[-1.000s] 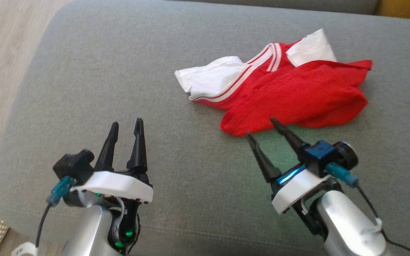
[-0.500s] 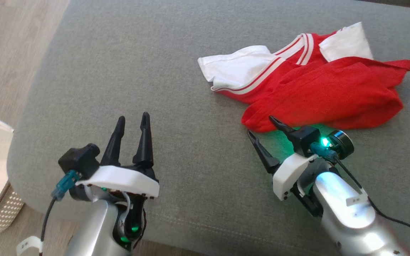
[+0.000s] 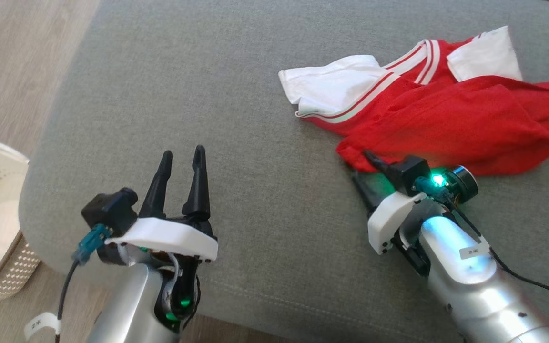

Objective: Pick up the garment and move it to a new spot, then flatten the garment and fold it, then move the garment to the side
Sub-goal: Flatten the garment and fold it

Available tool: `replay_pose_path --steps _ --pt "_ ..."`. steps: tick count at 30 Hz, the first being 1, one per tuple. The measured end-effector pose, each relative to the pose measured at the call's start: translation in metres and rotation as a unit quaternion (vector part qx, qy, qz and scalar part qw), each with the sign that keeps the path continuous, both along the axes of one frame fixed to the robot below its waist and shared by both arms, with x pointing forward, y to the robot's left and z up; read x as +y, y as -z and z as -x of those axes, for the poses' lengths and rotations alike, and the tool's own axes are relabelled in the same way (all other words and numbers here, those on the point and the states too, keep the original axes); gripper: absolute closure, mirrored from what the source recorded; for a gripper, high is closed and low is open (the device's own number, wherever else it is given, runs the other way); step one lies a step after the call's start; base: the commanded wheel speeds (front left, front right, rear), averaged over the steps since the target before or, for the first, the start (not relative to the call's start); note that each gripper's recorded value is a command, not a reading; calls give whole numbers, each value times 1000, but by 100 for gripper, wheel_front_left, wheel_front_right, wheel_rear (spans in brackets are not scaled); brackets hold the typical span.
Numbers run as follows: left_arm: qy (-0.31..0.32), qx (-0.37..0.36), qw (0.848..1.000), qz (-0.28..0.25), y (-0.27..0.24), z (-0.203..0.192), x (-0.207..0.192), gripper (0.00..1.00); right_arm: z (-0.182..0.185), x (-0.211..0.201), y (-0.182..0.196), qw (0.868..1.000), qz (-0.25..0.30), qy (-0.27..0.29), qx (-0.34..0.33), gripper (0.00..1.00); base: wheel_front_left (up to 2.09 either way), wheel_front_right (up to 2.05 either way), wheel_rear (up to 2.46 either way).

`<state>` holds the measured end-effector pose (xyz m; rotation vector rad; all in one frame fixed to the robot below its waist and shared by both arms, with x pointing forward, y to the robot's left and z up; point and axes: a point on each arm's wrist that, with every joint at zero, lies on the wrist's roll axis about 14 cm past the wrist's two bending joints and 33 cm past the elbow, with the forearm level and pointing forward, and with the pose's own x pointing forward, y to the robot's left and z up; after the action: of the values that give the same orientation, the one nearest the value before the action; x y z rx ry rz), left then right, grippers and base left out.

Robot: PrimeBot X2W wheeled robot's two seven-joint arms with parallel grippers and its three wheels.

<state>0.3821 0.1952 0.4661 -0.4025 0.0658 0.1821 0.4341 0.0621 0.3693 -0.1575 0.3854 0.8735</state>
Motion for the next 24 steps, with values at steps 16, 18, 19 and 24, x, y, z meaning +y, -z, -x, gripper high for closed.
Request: replay_pose_path --steps 16,18,19,24 --pt "66 -27 997 12 -13 -19 -42 0 -33 -97 -84 972 -113 184 -93 100 0 0 0" --pt "79 -31 996 11 -15 -22 -51 0 -31 -131 -94 960 -121 227 -109 100 0 0 0" --pt "88 -33 995 14 -16 -22 -57 0 -28 -149 -99 954 -122 249 -118 100 0 0 0" --pt "121 -29 992 15 -12 -21 -79 0 -6 -227 -119 919 -115 351 -138 100 0 0 0"
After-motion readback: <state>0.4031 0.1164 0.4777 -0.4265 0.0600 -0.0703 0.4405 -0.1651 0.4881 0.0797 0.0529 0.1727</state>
